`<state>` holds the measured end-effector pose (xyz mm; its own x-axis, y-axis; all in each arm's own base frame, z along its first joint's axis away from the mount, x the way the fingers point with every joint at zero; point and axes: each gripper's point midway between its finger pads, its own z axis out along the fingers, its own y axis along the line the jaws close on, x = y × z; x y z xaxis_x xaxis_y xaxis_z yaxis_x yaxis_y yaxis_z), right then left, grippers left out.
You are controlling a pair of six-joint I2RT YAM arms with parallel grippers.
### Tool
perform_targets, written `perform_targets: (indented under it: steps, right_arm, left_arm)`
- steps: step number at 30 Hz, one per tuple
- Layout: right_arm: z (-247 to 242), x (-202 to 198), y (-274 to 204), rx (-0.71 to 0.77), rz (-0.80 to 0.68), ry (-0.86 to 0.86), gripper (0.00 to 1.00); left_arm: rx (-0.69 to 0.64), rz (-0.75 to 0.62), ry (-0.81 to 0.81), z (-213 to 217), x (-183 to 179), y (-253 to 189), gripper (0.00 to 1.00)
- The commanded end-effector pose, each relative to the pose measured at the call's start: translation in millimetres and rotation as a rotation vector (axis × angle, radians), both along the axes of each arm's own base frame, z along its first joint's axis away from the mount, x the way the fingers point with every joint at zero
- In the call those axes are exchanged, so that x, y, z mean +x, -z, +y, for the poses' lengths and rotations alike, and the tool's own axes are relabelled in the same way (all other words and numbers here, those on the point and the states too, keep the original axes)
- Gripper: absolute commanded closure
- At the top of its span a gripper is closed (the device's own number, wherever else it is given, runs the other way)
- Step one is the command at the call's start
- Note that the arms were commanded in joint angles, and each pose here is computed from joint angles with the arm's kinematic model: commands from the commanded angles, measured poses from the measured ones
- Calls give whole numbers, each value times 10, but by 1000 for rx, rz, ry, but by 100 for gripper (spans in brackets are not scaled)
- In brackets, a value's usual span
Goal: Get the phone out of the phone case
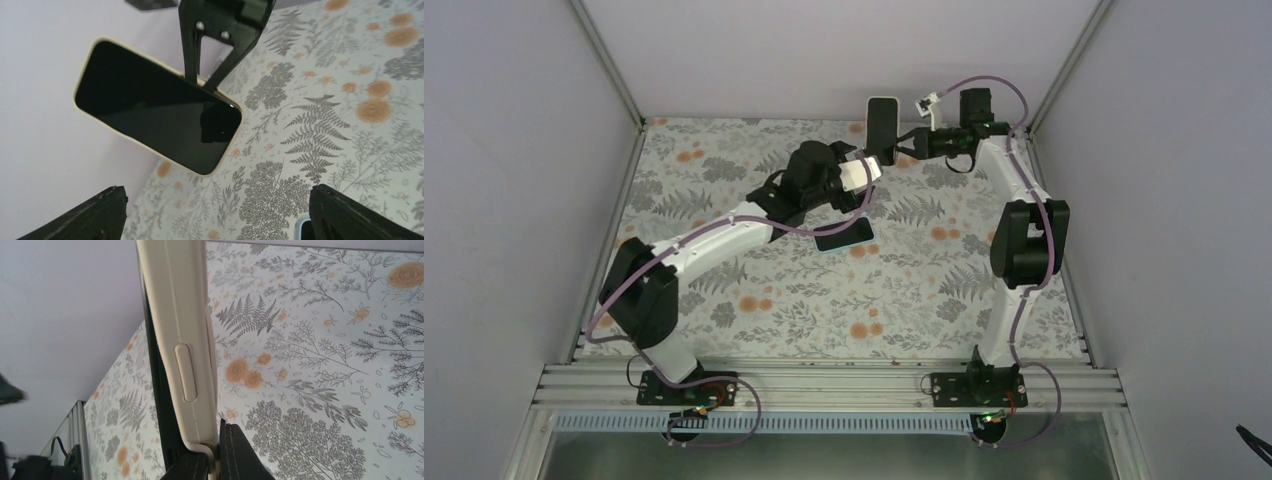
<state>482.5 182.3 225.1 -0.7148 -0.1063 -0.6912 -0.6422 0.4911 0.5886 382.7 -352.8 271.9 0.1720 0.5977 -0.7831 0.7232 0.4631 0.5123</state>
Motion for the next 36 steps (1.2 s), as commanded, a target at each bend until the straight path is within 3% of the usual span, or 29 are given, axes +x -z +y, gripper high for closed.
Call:
perform_targets:
  steps: [1, 6, 21, 30, 36]
  right_arm:
    - [169, 16, -414, 83, -61, 10, 96]
    - [208, -15, -432, 73, -72, 7, 97]
    - [361, -158, -501, 102, -81, -60, 97]
    - [465, -244, -608, 100, -106, -74, 97]
    - [461, -263, -604, 94, -111, -76, 97]
  left_arm:
    - [-99, -130, -74, -109, 200, -141, 9]
    - [-121, -108, -75, -328, 330, -72, 7]
    - [-106, -165, -234, -248, 614, 95, 11]
    - [-97, -112, -172, -346, 549, 183, 12]
    - [-119, -143, -217, -212, 572, 79, 12]
